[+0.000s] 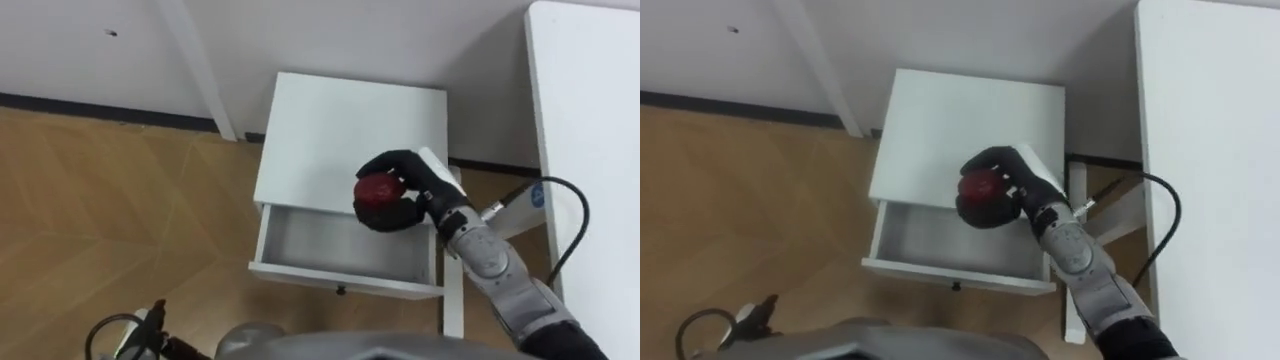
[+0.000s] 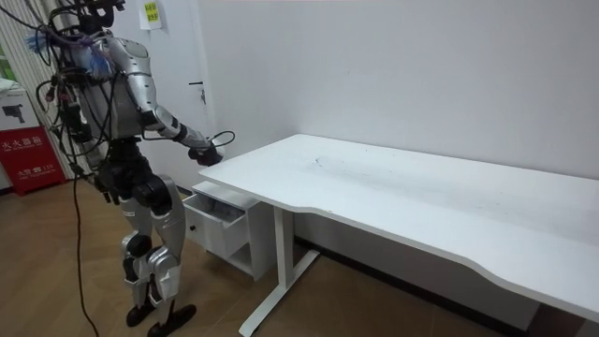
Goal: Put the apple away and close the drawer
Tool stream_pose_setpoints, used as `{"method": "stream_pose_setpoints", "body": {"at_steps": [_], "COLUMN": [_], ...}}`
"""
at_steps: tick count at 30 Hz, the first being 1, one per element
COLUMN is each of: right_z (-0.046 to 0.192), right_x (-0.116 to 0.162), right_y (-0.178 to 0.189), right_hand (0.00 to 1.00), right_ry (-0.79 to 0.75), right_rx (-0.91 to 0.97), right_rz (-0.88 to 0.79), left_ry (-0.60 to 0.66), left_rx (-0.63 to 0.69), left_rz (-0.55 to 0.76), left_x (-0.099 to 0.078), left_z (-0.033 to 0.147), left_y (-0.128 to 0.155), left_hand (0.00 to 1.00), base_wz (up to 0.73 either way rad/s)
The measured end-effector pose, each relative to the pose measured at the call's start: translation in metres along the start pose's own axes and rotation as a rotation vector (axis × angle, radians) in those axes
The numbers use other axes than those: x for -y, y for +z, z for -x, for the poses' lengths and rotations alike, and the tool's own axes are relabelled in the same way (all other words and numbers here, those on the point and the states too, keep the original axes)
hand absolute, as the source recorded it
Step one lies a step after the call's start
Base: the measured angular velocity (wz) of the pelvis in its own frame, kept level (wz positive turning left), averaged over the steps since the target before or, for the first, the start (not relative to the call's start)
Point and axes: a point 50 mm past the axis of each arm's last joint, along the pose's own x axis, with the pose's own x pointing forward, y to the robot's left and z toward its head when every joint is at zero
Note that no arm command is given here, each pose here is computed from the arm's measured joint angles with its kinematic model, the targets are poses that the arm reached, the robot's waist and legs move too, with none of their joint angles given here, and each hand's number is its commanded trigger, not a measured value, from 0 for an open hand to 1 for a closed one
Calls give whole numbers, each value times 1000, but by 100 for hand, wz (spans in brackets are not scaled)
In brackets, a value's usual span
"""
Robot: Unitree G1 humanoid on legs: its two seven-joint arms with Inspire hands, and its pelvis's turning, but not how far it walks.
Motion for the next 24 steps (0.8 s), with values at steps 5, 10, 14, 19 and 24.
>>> {"method": "stream_pose_setpoints", "body": {"at_steps": [5,10,14,19,24], "right_z": [-1,-2,-3,-2,-1], "right_x": [-2,-7,-8,-12,-17], "right_y": [1,-4,-8,-15,-21], "right_hand": [100,100,0,0,0], "right_ry": [48,79,85,100,119], "right_rx": [1,-24,-42,-71,-98], "right_rz": [2,-1,-7,-18,-18], "left_ry": [-15,-41,-47,-56,-58], "left_rx": [11,23,49,53,48], "left_rz": [-18,-39,-38,-53,-44], "left_x": [2,4,1,4,5], "left_z": [0,-1,-3,-3,-3], "left_y": [2,7,17,17,15], "left_hand": [0,0,0,0,0], "base_wz": [10,1,8,11,7]}}
